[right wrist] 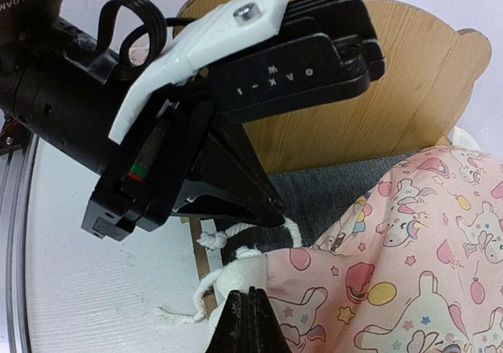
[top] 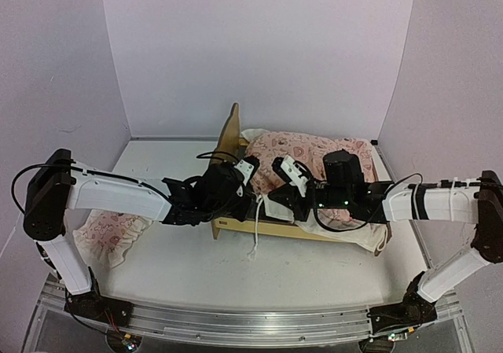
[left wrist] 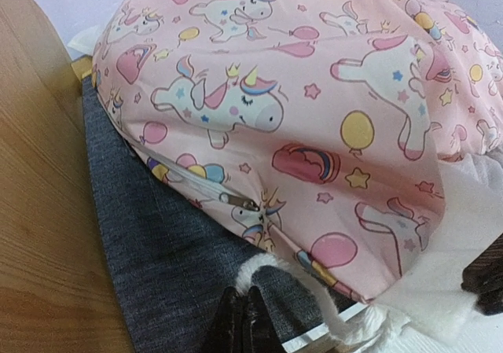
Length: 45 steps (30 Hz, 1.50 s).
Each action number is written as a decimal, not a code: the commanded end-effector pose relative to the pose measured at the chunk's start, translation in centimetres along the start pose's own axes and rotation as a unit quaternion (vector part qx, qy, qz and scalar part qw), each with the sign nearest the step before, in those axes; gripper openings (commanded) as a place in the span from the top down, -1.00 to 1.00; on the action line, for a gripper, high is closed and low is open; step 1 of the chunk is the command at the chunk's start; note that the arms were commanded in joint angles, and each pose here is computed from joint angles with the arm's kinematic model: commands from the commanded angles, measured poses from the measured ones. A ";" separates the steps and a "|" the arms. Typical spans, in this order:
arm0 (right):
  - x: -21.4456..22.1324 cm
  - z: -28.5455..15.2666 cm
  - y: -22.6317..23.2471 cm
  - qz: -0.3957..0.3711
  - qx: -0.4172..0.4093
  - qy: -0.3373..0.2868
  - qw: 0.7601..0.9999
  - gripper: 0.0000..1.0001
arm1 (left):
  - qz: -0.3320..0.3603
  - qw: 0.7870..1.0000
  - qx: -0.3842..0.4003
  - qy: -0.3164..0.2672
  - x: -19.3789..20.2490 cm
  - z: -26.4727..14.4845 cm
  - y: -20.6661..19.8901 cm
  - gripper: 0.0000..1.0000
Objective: Set up the pet bed
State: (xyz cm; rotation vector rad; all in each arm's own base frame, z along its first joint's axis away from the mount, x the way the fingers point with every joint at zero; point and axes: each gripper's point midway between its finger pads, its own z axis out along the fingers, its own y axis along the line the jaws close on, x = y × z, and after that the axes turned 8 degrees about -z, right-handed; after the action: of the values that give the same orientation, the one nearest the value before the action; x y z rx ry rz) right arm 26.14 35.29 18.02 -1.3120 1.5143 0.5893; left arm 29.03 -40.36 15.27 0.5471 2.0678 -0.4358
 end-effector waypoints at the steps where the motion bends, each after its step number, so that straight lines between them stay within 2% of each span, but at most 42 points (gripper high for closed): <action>1: -2.2 -1.0 -0.3 -0.010 0.009 -0.036 0.999 1.00 | 0.044 0.998 0.000 -0.047 -2.7 0.1 -0.1 1.00; 5: -2.1 -1.0 -0.1 -0.008 0.007 -0.035 0.999 1.00 | 0.056 0.997 0.026 -0.039 -2.4 0.0 -0.7 1.00; 11: -2.1 -1.1 0.0 -0.009 0.004 -0.037 0.999 1.00 | 0.065 0.996 0.066 0.002 1.6 0.4 -1.4 1.00; 15: -2.3 -1.2 -0.1 -0.012 0.008 -0.039 0.999 1.00 | 0.078 0.992 0.101 0.009 2.4 -0.4 -2.1 1.00; 21: -2.6 -1.3 -0.2 -0.012 0.008 -0.043 0.999 1.00 | 0.083 0.990 0.109 0.019 3.4 -1.3 -1.8 1.00; 28: -2.6 -1.2 -0.1 -0.008 0.004 -0.043 0.999 1.00 | 0.092 0.992 0.072 0.046 3.6 1.2 -1.2 1.00; 33: -2.3 -1.3 0.0 -0.001 0.003 -0.039 0.999 1.00 | 0.076 0.991 0.074 0.083 3.8 1.0 -1.1 1.00; 36: -1.2 -1.4 0.6 0.005 -0.002 -0.028 1.000 1.00 | 0.059 0.992 0.079 0.082 3.2 -0.5 -0.9 0.81; 41: 1.2 -1.6 3.0 0.018 -0.056 0.006 0.998 1.00 | 0.026 0.994 0.097 0.039 -0.3 -4.0 -0.8 0.13; 44: 2.9 -1.4 4.3 0.036 -0.087 0.036 0.995 0.99 | 0.004 0.993 0.122 0.011 -3.0 -6.3 -1.1 -0.11; 45: 3.2 -1.3 4.4 0.045 -0.091 0.044 0.994 0.84 | -0.003 0.992 0.129 0.002 -3.7 -7.1 -1.1 -0.16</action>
State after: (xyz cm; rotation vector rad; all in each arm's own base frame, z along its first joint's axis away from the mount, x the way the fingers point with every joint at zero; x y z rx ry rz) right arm 23.50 34.04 15.11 -1.3844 1.5928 0.6638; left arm 25.73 -39.22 15.73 0.7833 2.1196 -0.5662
